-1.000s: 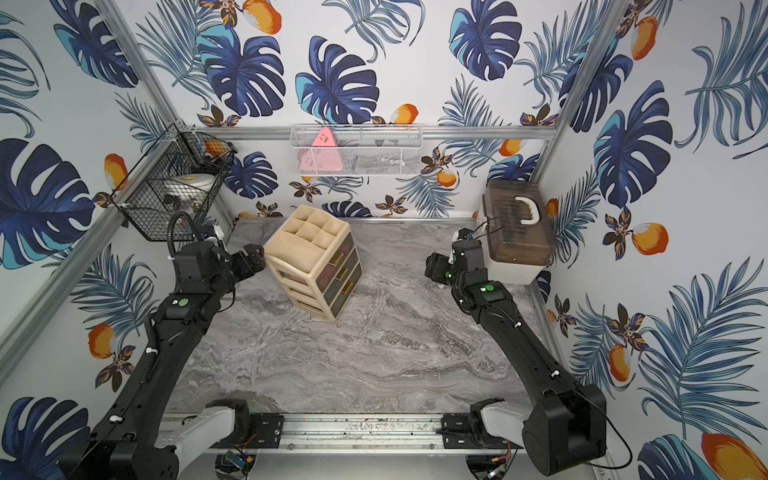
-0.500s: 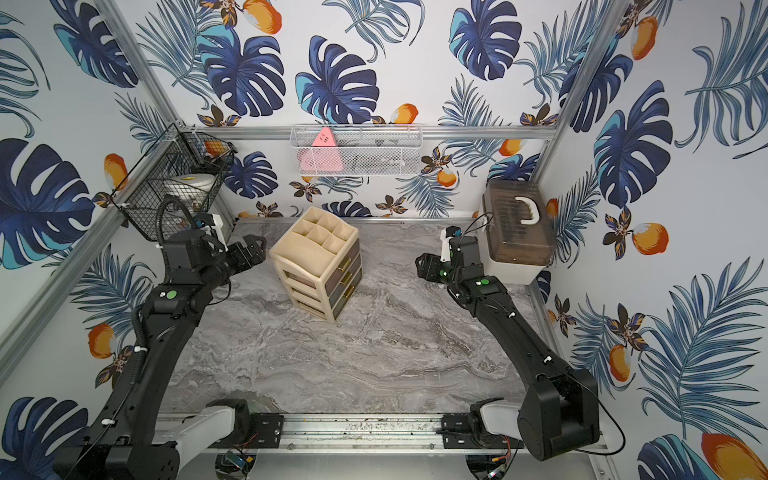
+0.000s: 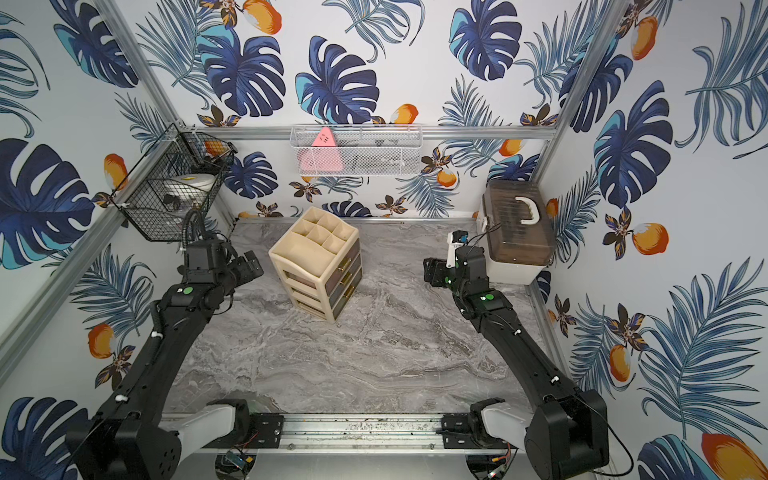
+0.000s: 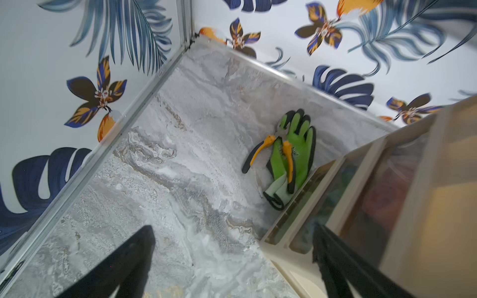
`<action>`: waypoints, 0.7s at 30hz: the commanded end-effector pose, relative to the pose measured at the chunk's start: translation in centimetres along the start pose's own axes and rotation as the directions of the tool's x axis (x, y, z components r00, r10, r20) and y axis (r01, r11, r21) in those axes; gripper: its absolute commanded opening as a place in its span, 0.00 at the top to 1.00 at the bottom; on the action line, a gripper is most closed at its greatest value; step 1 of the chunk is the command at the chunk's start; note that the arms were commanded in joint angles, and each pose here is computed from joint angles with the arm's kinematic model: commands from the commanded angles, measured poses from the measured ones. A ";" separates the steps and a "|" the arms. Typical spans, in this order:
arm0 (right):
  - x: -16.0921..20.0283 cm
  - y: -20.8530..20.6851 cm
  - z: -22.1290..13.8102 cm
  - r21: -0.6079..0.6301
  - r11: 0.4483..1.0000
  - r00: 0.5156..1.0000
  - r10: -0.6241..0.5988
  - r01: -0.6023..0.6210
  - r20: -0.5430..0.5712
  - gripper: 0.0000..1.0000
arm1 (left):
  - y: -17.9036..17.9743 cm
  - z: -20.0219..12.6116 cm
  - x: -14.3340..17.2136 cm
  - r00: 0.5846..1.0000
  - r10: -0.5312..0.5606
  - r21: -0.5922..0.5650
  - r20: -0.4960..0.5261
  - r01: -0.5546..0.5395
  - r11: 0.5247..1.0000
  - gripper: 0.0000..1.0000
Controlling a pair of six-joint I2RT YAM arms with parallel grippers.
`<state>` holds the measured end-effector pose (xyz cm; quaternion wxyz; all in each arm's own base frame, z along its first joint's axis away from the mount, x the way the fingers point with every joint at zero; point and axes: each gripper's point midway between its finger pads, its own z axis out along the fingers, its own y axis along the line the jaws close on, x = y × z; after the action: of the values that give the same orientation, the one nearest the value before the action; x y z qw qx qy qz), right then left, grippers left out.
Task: Sort the rolls of trash bags by color and place them into the drawer
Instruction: Reset both arms
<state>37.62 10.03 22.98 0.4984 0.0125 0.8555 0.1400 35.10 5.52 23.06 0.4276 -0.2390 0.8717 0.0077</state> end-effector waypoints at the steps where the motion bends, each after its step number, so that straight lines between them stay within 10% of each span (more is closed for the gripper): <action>1: -1.8 -0.2 -0.4 0.019 0.994 0.987 -0.109 0.107 0.121 0.26 | -0.1 1.1 1.3 0.999 0.045 0.020 -0.013 -0.045 0.999 0.01; 21: 6.5 -7.5 5.7 0.281 0.945 0.980 -0.191 0.168 0.058 0.25 | 3.0 10.9 8.7 0.987 0.115 -0.136 0.116 -0.099 0.986 0.01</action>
<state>39.05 5.95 11.68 0.4959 -0.0059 0.8683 -0.0100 35.58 6.03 7.38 0.3954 -0.2249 0.8876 0.0727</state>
